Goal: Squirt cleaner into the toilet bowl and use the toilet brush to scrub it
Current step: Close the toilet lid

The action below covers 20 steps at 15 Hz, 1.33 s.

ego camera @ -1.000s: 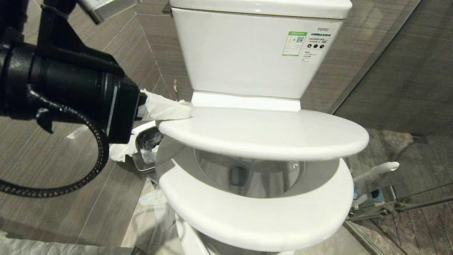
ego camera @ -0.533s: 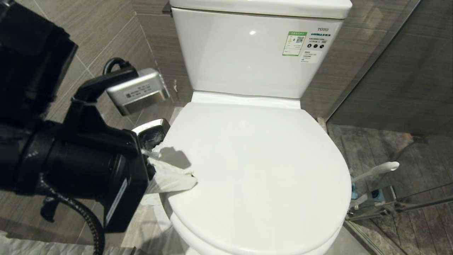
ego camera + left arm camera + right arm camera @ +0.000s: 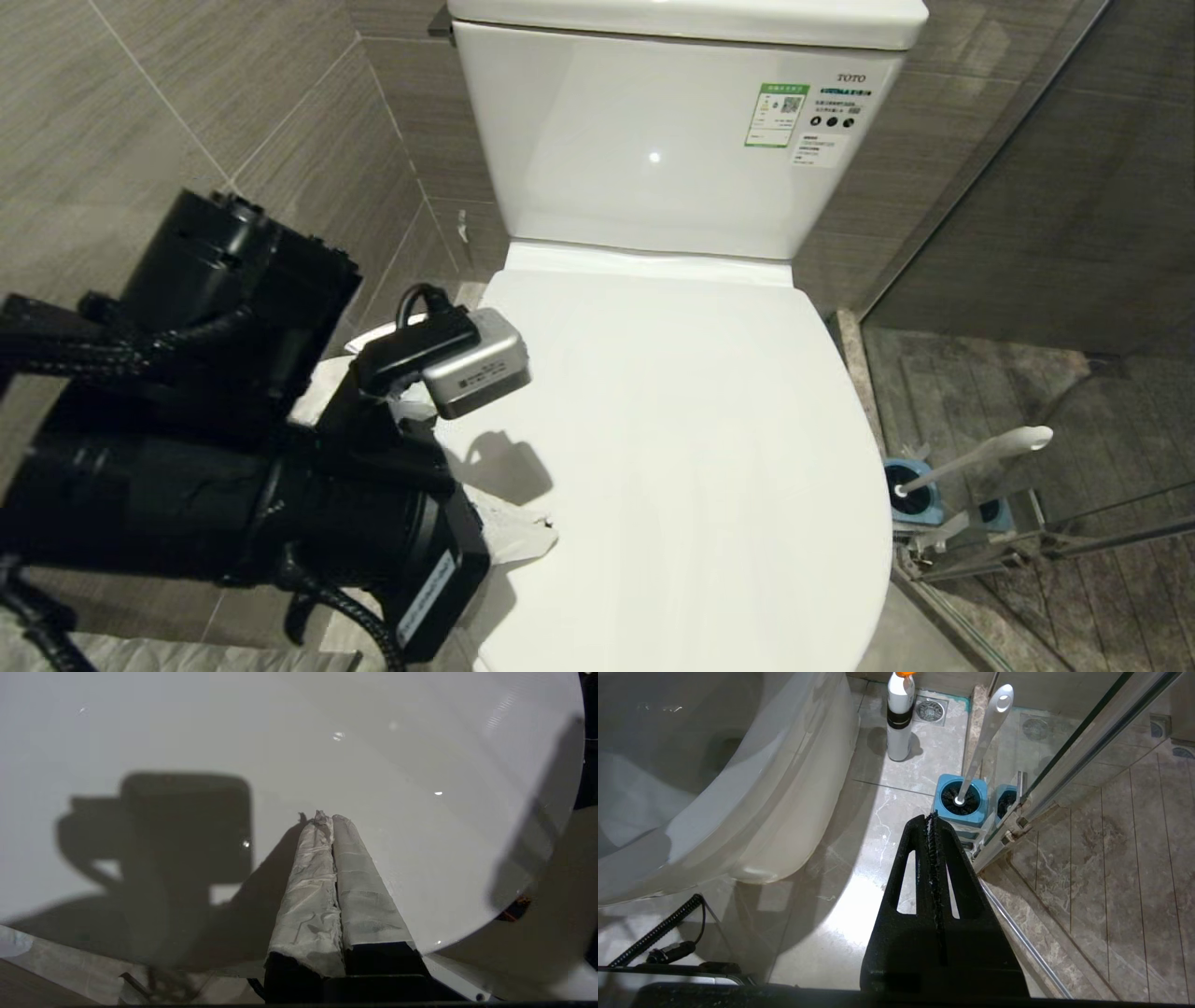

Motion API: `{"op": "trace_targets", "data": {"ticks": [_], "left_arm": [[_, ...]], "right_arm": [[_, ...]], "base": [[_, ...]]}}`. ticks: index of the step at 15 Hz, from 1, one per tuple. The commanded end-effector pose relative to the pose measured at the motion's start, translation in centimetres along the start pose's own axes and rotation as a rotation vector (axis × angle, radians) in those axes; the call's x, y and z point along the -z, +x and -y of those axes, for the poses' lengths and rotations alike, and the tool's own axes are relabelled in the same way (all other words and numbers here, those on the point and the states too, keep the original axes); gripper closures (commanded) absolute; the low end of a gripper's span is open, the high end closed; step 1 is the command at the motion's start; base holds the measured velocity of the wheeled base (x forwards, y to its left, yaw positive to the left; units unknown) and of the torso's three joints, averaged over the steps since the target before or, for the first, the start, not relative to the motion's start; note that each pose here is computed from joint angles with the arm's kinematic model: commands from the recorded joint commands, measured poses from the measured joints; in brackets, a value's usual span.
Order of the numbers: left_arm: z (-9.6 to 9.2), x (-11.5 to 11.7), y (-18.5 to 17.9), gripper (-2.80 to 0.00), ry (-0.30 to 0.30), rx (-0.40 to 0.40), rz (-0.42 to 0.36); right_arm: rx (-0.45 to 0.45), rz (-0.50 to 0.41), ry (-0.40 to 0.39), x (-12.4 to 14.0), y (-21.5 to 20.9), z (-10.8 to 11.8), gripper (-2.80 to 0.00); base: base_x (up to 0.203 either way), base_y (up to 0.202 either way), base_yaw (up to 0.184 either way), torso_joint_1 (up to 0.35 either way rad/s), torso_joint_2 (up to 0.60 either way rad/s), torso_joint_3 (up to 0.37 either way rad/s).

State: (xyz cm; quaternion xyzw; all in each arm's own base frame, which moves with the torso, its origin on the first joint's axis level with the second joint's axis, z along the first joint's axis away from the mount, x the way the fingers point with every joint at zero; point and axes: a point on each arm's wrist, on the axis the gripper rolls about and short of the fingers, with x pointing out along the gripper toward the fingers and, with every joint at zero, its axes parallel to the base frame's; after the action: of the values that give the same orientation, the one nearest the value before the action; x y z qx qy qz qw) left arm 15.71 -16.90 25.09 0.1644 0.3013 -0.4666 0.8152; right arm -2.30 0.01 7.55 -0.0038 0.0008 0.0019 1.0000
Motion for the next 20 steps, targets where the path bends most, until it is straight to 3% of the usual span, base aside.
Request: {"op": "trace_targets", "data": {"ticks": [1,12,20], "left_arm": [[-0.3,0.9,2.3,0.00,-0.011,-0.001,-0.060],[-1.3,3.7,9.8,0.00,-0.040,-0.020,-0.228],[-1.4,5.5,11.8,0.00,-0.058,-0.023,-0.279]], "right_arm": [[0.000,-0.001,0.000,0.0,0.0,0.0,0.00],[0.001,-0.001,0.000,0.0,0.0,0.0,0.00],[0.000,-0.001,0.000,0.0,0.0,0.0,0.00]], "base": [[0.000,0.000,0.000,0.000,0.00,0.000],[0.000,0.000,0.000,0.000,0.00,0.000],[0.000,0.000,0.000,0.000,0.00,0.000]]}}
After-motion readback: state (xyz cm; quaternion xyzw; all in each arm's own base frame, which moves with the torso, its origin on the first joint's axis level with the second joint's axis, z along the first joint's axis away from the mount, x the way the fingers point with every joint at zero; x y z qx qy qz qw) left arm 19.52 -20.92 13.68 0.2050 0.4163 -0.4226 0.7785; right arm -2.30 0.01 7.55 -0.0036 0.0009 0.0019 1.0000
